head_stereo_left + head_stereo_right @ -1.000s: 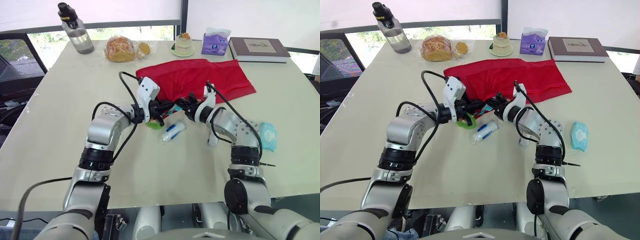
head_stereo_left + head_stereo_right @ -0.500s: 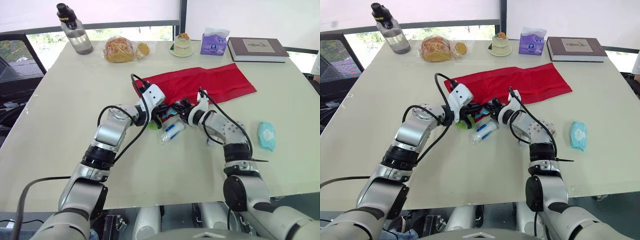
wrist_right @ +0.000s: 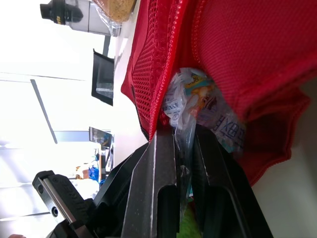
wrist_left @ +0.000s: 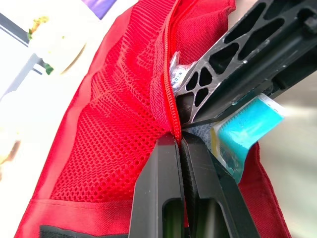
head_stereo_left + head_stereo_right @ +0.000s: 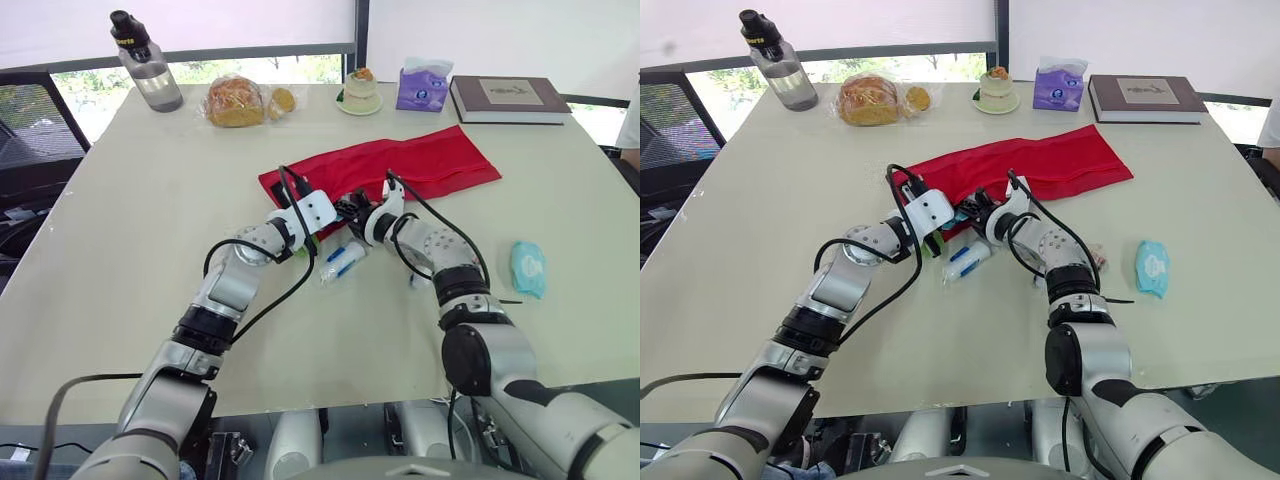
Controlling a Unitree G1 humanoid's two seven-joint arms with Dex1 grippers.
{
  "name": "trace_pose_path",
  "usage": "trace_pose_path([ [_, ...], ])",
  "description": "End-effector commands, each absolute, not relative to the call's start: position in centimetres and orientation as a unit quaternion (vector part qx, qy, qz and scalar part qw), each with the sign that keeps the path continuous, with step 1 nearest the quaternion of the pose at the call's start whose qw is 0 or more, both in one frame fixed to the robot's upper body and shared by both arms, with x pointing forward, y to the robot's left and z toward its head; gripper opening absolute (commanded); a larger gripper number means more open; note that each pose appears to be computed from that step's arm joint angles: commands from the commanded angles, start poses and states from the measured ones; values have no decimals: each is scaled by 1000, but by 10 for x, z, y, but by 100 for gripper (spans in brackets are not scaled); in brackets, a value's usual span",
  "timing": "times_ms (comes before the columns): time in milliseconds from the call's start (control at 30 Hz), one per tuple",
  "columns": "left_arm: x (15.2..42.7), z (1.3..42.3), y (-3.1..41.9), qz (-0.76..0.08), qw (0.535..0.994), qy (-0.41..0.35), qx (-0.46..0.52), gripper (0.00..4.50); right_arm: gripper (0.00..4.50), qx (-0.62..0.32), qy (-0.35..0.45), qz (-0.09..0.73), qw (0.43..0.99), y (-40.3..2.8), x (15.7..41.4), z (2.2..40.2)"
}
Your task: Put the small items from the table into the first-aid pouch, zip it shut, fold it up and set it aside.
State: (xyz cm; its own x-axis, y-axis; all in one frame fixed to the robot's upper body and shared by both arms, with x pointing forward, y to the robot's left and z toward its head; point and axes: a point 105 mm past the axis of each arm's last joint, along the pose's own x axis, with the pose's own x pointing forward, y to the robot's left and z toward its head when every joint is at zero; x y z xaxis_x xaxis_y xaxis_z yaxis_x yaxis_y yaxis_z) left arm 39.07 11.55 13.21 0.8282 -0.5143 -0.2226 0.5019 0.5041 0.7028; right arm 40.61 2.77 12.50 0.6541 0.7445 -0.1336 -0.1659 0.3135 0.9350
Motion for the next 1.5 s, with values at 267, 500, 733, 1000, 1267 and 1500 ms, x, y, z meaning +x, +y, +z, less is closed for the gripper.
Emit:
trace_pose_path([
  [267,379,119,87,-335,866,-19,370,0,87,508,276,339,742,62,404,144],
  [500,387,123,101,-308,895,-1,323,0,335,471,291,337,761,55,400,131],
  [733,395,126,112,-295,900,1,321,0,335,439,287,341,780,45,396,132],
  [1000,399,131,116,-291,902,-6,319,0,335,414,269,334,803,23,394,136],
  [1267,402,133,122,-287,906,-9,311,0,335,404,266,330,811,9,388,134],
  [1500,401,138,121,-291,916,-14,277,0,335,393,264,322,820,1,389,131],
])
